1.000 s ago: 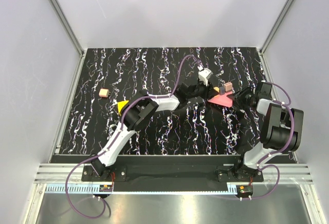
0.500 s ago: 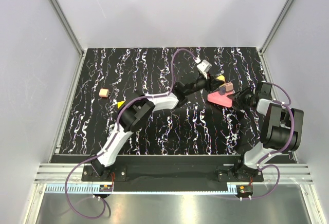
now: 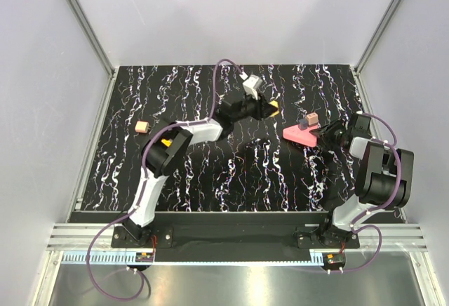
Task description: Pull the plug off the socket
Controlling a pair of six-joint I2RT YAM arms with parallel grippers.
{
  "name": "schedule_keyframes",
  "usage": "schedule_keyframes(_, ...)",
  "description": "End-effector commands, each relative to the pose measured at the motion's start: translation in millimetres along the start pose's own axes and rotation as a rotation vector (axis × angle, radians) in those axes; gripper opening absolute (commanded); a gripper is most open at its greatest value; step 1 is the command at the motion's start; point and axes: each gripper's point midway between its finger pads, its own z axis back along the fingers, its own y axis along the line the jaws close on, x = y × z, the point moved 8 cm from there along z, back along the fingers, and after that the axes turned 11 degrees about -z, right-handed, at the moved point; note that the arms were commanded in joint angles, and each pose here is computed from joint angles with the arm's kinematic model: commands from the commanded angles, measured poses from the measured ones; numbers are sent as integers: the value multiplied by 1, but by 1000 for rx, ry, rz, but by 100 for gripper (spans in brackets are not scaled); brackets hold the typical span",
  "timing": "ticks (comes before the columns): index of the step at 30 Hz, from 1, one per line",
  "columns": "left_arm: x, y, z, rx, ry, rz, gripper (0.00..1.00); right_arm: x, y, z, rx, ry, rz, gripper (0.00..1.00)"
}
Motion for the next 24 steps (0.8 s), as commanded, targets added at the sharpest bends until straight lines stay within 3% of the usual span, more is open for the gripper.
schedule_keyframes(1,5,9,-2,-33,91,108,2,-27,-51,-1,-257,64,0,0)
schedule_keyframes(6,-17,32,-11,-37,176,260,9,-28,-51,-1,-259,65,-3,0)
schedule_keyframes(12,-23,36,-12,-8,215,248,19,-27,-51,-1,-258,65,1,0)
schedule_keyframes(13,-25,37,-13,2,217,257,32,-27,-51,-1,-257,64,0,0)
schedule_keyframes(17,-36,43,-15,40,252,274,57,-27,-51,-1,-256,65,1,0)
schedule_keyframes(24,-37,51,-12,70,254,303,76,-28,-51,0,-254,66,3,0)
